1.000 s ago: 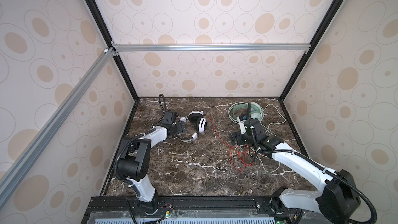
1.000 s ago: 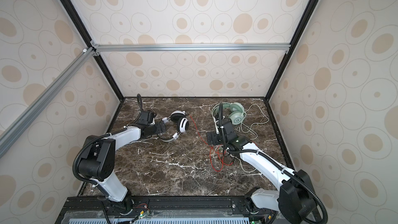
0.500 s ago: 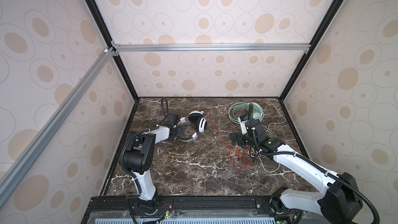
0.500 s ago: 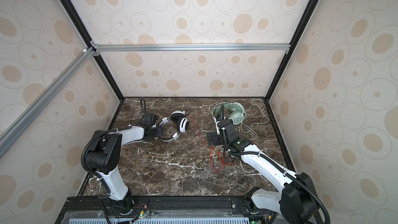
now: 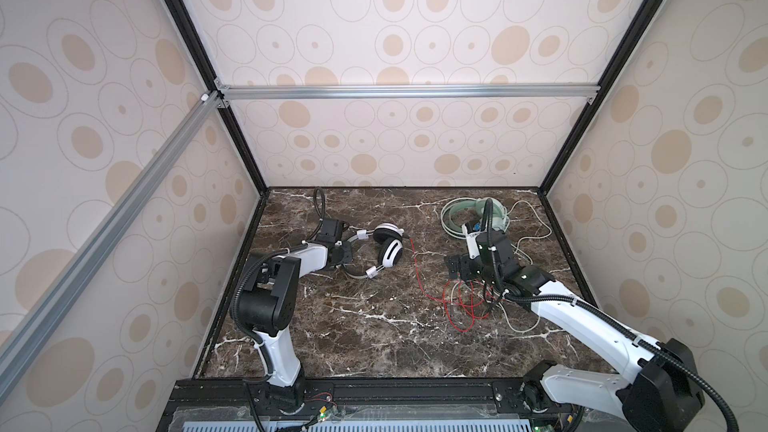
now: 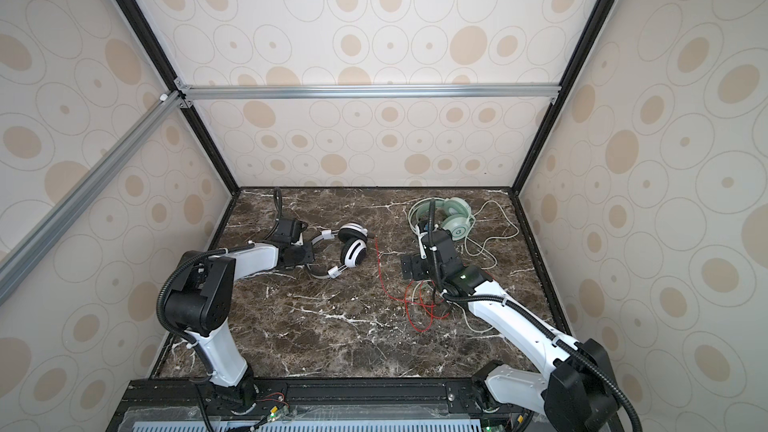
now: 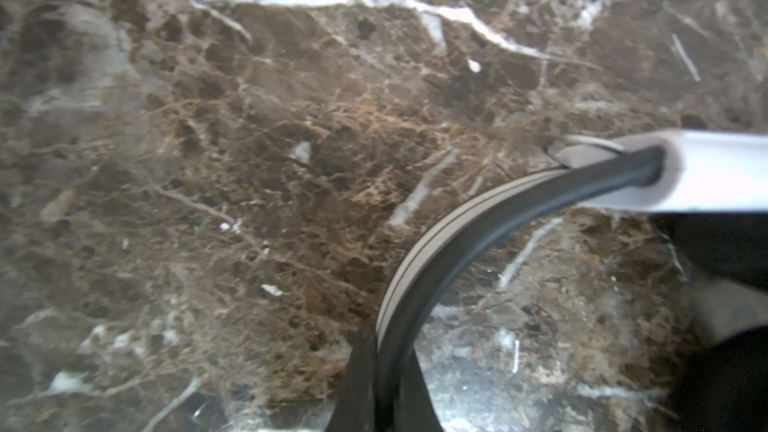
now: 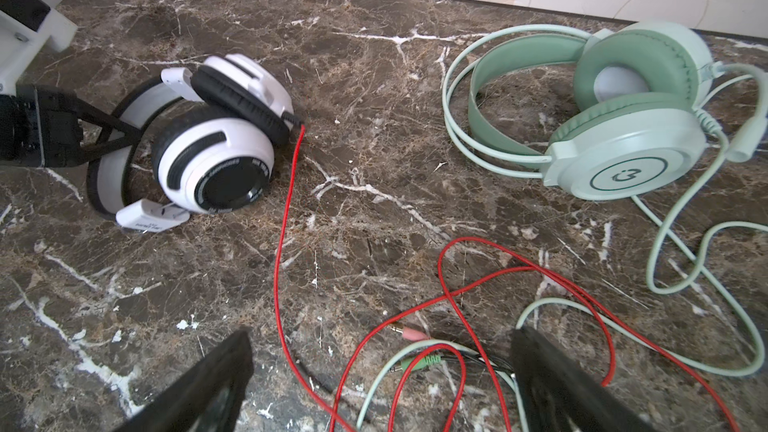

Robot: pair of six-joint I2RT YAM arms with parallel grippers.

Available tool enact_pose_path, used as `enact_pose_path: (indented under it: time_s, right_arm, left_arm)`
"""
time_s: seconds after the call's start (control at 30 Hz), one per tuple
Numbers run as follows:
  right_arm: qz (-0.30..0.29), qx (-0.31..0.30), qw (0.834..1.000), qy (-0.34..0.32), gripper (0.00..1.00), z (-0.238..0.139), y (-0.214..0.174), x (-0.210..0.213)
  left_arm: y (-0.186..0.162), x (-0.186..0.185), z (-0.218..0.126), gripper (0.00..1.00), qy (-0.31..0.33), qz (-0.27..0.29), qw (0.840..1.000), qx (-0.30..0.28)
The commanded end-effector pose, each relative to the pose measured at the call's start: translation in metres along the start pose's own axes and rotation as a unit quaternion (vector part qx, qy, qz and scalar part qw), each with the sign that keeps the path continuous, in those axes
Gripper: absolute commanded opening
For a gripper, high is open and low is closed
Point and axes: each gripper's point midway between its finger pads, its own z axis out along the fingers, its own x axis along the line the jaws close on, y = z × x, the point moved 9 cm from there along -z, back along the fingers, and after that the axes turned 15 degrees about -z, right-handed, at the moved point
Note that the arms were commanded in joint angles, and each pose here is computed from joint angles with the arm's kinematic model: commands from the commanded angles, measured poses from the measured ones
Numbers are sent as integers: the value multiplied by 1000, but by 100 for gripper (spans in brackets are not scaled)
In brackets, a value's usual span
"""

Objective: Wrap the headphones
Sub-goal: 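Close the left gripper on the white headphones' black headband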

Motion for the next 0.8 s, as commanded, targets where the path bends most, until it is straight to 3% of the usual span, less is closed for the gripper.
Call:
enact_pose_path:
  time_s: [0.0, 0.3, 0.5, 0.7, 0.77]
  right_arm:
    - [-7, 8, 1000, -12, 100, -5, -5, -1]
    - [-4, 5, 1000, -13, 98, -11, -4, -2]
    - [5, 7, 1000, -11, 98, -9, -8, -1]
    - [6, 7, 1000, -11, 97, -10, -12, -1]
    - [7, 5, 1000, -12, 97, -12, -13, -2]
  left_arm:
    - [-6, -8, 0, 0, -12, 74, 997, 24]
    - [-10, -41, -5, 0, -49, 177, 981, 58]
    - [0, -47, 0, 1, -33, 194, 978, 68]
    - [10, -48, -9, 33, -10, 177, 983, 49]
    - [13, -48, -19, 50, -8, 163, 986, 40]
